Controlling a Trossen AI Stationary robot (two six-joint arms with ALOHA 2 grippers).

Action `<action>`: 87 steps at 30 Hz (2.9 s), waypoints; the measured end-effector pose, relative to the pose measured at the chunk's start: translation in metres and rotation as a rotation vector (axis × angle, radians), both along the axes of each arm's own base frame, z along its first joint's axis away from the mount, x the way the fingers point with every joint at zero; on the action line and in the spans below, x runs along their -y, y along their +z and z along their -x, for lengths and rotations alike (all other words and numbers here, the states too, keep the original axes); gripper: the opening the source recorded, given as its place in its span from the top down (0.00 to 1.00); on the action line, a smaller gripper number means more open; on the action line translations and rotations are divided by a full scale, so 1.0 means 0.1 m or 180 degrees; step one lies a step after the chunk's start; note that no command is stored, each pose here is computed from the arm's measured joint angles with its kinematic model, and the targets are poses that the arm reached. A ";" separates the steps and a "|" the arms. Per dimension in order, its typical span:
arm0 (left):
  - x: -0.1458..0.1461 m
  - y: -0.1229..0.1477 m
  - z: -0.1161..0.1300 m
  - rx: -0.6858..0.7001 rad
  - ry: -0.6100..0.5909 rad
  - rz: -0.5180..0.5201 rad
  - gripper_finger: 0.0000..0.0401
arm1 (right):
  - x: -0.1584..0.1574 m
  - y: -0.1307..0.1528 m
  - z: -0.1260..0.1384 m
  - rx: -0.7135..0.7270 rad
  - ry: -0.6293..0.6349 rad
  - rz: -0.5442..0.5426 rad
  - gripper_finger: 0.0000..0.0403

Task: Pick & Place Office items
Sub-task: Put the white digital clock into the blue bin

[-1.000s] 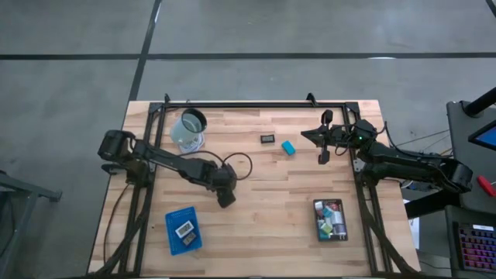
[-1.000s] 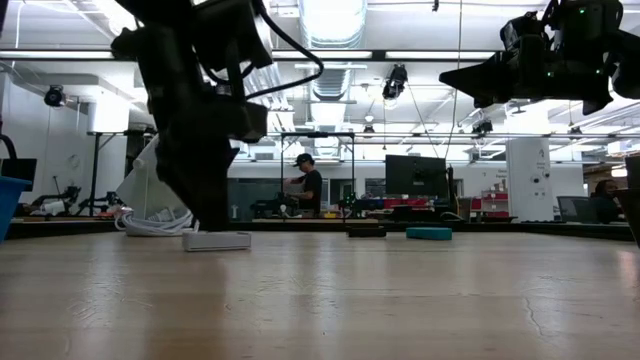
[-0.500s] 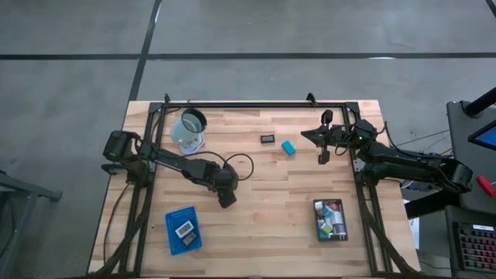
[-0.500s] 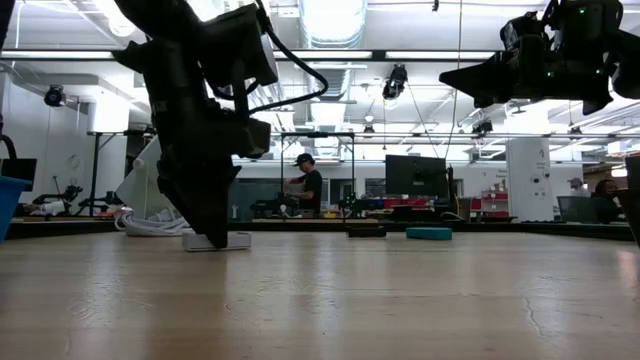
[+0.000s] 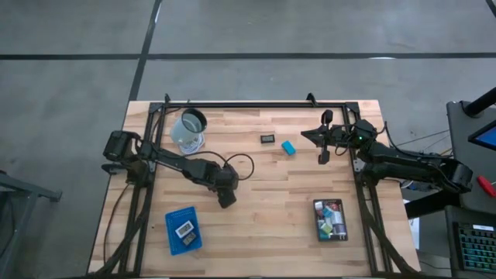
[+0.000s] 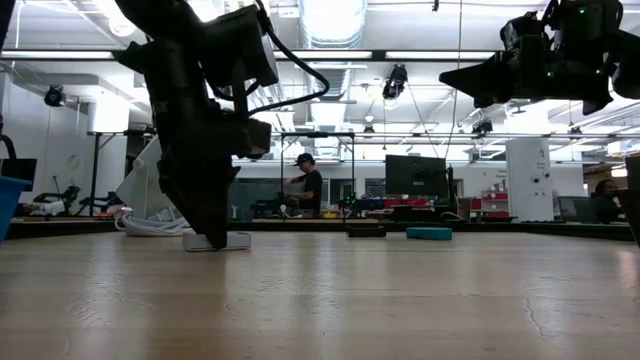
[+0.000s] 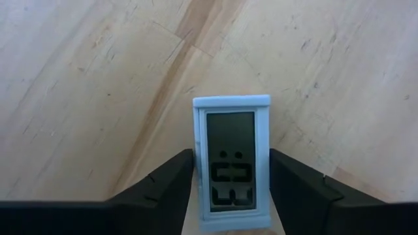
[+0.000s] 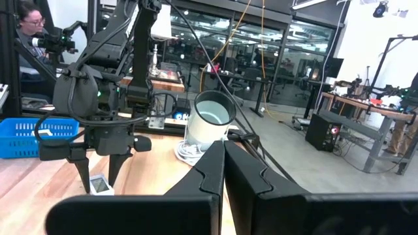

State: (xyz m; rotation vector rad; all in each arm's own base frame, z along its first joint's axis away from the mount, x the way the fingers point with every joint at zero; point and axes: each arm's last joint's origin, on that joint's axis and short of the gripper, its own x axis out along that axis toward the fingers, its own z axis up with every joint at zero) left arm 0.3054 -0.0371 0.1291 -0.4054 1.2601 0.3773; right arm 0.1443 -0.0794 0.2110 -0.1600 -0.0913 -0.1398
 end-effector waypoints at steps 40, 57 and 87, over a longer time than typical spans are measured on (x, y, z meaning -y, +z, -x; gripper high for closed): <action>0.55 0.59 0.11 -0.0036 0.0097 -0.0158 0.60 | 0.00 0.00 0.00 0.0000 0.0000 0.0000 0.98; 1.47 1.07 0.61 0.0109 0.0490 -0.0378 0.59 | 0.00 0.00 0.00 0.0000 0.0000 0.0000 0.98; 1.72 0.76 1.15 -0.0430 0.1276 -0.0239 0.59 | 0.00 0.00 0.00 0.0000 0.0000 -0.0001 0.98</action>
